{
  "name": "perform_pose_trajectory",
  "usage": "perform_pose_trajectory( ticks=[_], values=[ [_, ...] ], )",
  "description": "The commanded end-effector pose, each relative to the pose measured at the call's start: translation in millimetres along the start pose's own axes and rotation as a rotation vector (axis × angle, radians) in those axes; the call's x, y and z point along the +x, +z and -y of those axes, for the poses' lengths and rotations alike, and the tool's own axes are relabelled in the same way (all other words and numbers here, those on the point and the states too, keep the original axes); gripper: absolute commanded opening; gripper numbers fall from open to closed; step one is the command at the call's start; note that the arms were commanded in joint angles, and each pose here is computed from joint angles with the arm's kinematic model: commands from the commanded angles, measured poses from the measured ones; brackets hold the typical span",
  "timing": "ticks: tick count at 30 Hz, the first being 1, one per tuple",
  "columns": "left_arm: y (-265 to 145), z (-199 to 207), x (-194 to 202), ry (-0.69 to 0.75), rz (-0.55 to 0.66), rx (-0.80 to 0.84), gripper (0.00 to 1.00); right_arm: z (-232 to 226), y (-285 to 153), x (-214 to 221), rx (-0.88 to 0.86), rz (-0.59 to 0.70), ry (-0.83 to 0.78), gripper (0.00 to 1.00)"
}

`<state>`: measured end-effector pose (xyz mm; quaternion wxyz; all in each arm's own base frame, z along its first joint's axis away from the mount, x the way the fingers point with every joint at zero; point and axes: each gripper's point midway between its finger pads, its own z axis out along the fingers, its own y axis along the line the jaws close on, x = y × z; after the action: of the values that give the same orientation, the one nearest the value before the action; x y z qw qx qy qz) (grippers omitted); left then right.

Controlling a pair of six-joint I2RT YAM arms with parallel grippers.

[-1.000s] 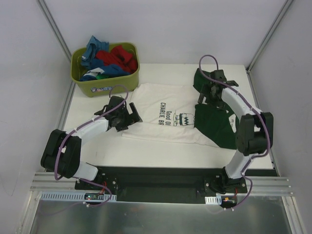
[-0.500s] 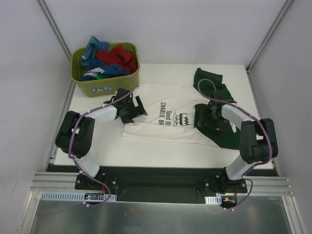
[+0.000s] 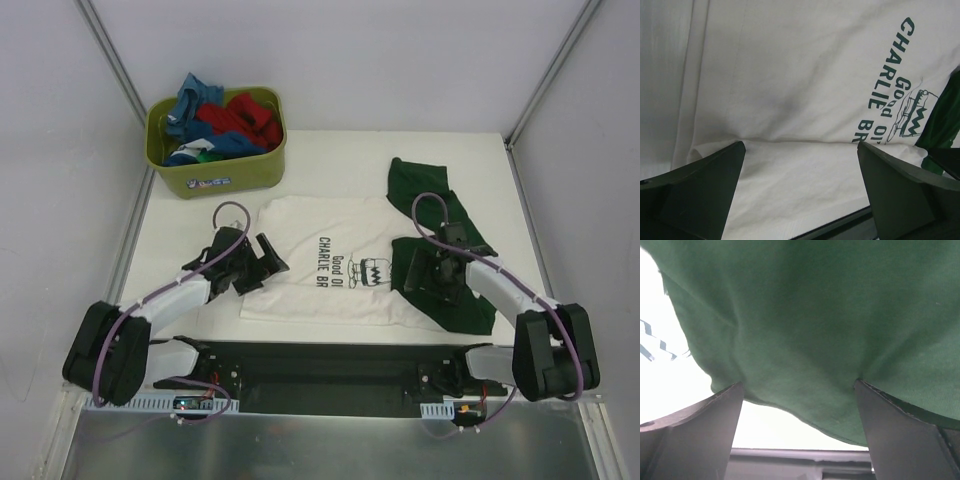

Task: Fold and stack the t-shirts
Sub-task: Fold the flattened tshirt in 1/3 of the way, then grap the side of the flattened tshirt furthest away from the robot with both arms

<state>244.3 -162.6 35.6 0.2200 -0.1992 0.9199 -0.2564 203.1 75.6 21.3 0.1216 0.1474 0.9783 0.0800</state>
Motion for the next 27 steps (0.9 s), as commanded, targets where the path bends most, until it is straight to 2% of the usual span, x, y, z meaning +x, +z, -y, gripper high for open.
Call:
perform_pose_trajectory(
  ticks=[1, 5, 9, 10, 12, 14, 15, 19, 22, 25, 27],
  values=[
    [-28, -83, 67, -0.142, -0.132, -0.307, 0.99, -6, -6, 71, -0.010, -0.200, 0.010, 0.97],
    [-55, -87, 66, -0.160, -0.045, -0.285, 0.99, -8, -28, 71, 0.028, -0.129, -0.006, 0.97],
    [-72, -60, 46, -0.111, 0.029, -0.179, 0.99, -17, -54, 43, 0.011, -0.017, -0.044, 0.97],
    [-78, -47, 32, -0.092, 0.068, -0.150, 0.99, -17, -60, 42, 0.012, -0.018, -0.058, 0.97],
    [-89, -29, 10, -0.037, 0.129, -0.127, 0.99, -19, -75, 17, 0.035, 0.074, -0.103, 0.97],
    [-91, -28, -10, 0.013, 0.186, -0.180, 0.99, -20, -85, -1, 0.062, 0.131, -0.142, 0.97],
    [-98, -14, -26, 0.028, 0.230, -0.168, 0.99, -23, -89, -10, 0.066, 0.158, -0.148, 0.97],
    [-98, -1, -76, 0.098, 0.320, -0.295, 0.99, -50, -116, -64, 0.012, 0.312, -0.149, 0.97],
    [-88, 3, -118, 0.108, 0.367, -0.408, 0.99, -64, -118, -86, -0.030, 0.348, -0.130, 0.97],
    [-62, 8, -149, 0.122, 0.330, -0.463, 0.97, -75, -114, -95, -0.066, 0.357, -0.135, 0.97],
    [-37, 7, -170, 0.132, 0.286, -0.492, 0.88, -77, -109, -94, -0.072, 0.345, -0.151, 0.97]
  ],
)
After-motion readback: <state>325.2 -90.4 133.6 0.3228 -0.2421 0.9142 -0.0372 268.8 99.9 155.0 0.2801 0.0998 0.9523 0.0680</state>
